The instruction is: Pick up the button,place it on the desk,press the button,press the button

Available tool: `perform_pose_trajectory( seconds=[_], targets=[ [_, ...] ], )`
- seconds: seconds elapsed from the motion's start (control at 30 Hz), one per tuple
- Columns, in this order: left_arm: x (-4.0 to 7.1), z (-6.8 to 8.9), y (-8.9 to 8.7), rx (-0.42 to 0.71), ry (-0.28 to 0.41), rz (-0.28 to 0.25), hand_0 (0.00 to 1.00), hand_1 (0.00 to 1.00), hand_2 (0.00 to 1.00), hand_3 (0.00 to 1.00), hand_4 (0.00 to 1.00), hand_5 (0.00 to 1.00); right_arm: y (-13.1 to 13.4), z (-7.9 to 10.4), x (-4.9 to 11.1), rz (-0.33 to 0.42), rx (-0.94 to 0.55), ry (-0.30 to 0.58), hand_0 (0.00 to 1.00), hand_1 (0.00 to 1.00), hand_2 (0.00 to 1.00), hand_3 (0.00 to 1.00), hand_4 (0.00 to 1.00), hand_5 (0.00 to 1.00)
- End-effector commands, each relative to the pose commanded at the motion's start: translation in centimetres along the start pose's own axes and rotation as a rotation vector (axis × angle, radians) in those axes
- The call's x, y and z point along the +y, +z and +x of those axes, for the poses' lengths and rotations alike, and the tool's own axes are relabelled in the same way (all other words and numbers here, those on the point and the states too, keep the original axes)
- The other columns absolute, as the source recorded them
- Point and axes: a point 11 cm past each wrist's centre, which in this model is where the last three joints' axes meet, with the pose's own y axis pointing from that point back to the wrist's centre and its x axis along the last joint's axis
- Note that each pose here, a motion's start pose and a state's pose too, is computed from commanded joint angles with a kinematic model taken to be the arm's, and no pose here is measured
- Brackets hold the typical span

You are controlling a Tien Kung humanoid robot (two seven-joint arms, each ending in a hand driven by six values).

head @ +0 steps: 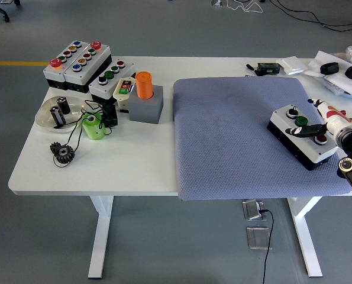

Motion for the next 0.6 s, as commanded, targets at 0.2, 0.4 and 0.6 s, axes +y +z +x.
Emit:
perform_pose_trajectory(
  seconds=[0.2, 0.4, 0.6],
  targets=[
    [0.0, -0.2, 0.2, 0.006, 0.001, -0.004, 0.668, 0.728, 0.752, 0.544, 0.339, 0.965, -0.6, -0.7, -0.4, -0.024, 0.024, 0.007, 0.997, 0.957, 0.998, 0.998, 0.925, 0.290],
    [0.0, -0.2, 0.2, 0.005, -0.004, -0.005, 0.668, 0.728, 0.752, 0.544, 0.339, 0.966, -0.1, -0.8, -1.0, -0.066, 0.068, 0.057, 0.996, 0.951, 0.998, 0.998, 0.921, 0.286],
    [0.0, -0.2, 0.1, 0.005, -0.001, -0.005, 0.668, 0.728, 0.752, 0.542, 0.338, 0.960, 0.2, -1.5, -1.2, -0.086, 0.082, 0.042, 0.994, 0.948, 0.998, 0.998, 0.922, 0.290]
  ],
)
